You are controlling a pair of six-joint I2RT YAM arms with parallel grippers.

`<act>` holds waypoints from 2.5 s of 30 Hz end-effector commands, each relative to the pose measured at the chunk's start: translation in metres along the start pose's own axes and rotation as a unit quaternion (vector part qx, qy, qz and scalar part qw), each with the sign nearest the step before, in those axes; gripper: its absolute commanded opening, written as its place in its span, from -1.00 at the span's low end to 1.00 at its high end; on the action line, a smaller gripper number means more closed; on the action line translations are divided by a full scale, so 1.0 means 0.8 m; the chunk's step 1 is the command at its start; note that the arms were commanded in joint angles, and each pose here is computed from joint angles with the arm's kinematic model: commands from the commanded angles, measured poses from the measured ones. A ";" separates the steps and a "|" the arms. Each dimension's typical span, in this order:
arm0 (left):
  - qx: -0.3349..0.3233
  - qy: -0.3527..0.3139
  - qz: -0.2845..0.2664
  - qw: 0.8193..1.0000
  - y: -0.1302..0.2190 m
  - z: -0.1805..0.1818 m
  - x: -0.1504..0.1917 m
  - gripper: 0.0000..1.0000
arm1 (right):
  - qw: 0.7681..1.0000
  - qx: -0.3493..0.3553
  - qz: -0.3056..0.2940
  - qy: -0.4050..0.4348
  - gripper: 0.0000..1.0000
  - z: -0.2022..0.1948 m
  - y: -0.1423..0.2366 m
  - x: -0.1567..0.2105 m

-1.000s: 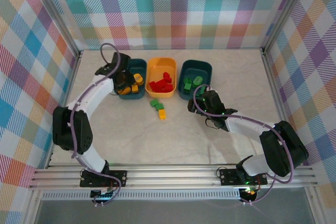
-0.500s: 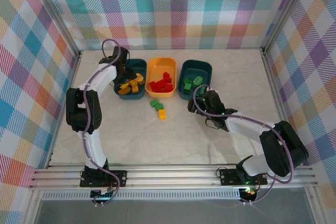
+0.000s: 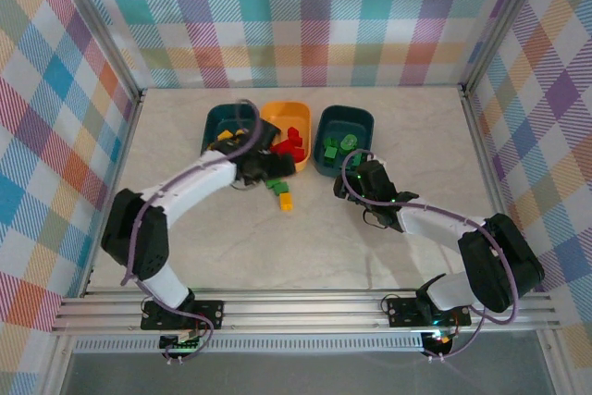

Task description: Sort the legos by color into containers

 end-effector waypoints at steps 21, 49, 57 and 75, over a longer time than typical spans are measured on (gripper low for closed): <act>-0.128 -0.081 0.062 0.987 -0.108 0.006 0.068 -0.31 | 1.000 0.009 -0.015 -0.026 0.83 -0.006 0.005 -0.008; -0.084 0.199 -0.023 0.976 -0.060 0.166 -0.188 -0.44 | 0.999 -0.010 -0.023 -0.030 0.82 -0.002 0.019 -0.012; -0.038 0.208 -0.037 0.977 -0.064 0.168 -0.219 0.15 | 0.999 -0.022 -0.008 -0.021 0.82 0.005 0.015 -0.008; 0.067 0.253 -0.142 0.955 0.079 0.170 -0.048 0.65 | 0.948 -0.135 0.074 0.280 0.62 0.164 -0.018 0.072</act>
Point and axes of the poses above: each hand's point on the last joint's axis, 136 mm out from that joint toward the fingers, its own y axis back along the fingers, its own z axis along the line the jaws close on, x = y × z, the point moved 2 cm from there along y, back along the fingers, and after that the axes turned 4 degrees about -y, right-handed, at the moved point
